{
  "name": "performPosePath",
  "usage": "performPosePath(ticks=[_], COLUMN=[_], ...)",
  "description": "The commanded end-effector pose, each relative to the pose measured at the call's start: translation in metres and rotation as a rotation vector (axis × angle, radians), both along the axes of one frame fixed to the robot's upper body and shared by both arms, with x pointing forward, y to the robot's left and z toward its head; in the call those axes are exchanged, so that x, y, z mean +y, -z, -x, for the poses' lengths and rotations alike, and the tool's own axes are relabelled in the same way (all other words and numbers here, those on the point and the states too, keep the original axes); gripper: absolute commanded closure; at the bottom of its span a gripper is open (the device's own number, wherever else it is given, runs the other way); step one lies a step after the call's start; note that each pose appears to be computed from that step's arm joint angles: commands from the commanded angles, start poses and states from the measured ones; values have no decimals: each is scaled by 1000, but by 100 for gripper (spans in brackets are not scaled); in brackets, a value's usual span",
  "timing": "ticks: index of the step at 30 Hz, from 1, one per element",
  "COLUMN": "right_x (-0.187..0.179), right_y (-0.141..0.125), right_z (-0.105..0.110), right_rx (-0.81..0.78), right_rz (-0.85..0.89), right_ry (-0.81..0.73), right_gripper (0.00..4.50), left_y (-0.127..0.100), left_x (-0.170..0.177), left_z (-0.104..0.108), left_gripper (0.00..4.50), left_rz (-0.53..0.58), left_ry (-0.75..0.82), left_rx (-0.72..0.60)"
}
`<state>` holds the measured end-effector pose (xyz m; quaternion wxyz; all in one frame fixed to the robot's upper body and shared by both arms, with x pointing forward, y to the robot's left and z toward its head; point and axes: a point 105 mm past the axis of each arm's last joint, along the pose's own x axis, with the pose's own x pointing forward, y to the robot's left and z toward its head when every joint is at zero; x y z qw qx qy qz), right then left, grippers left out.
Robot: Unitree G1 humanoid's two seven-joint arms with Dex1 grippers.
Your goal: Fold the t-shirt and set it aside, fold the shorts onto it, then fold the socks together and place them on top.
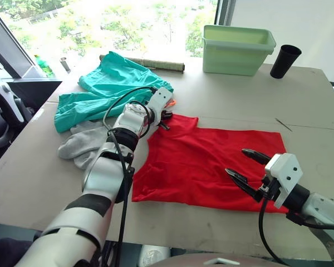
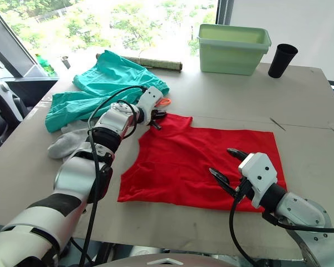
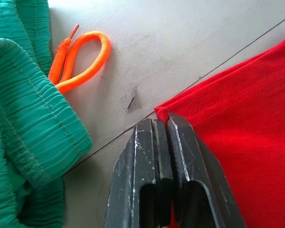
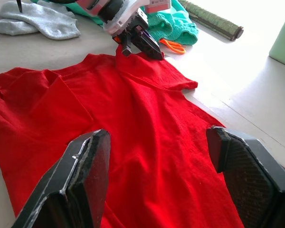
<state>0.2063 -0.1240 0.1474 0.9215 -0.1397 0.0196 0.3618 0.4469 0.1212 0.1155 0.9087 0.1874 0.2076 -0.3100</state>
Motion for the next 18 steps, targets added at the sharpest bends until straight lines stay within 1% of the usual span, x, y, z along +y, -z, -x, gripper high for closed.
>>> performPosePath(ticks=[1,3,4,6,7,9,12,14,16,18], right_x=[-1,-2,-4,-11,-15,-24,-35,-42,-50,-58], right_y=[-12,-11,-11,-10,-8,-4,-2,-1,2,4], right_z=[0,-2,-3,-6,-8,-11,-14,-16,-19,-22], right_rx=[-58,-57,-55,-45,-32,3,24,32,50,69], right_rz=[13,15,15,27,31,32,48,72,98,117], right_ry=[0,4,12,40,59,97,131,136,153,174], right_gripper=[106,106,106,106,106,106,106,106,106,106], left_y=[-58,-77,-84,-96,-101,-105,-95,-76,-61,-53], left_x=[-17,-22,-27,-32,-36,-40,-41,-37,-32,-28], left_z=[-3,2,10,25,36,53,81,101,115,125], left_gripper=[442,442,442,442,442,442,442,442,442,442], left_rz=[67,91,68,62,51,49,1,-63,-112,-133], left_ry=[162,233,323,438,515,622,785,899,979,1031], left_rx=[-304,-415,-489,-607,-669,-751,-830,-843,-848,-862])
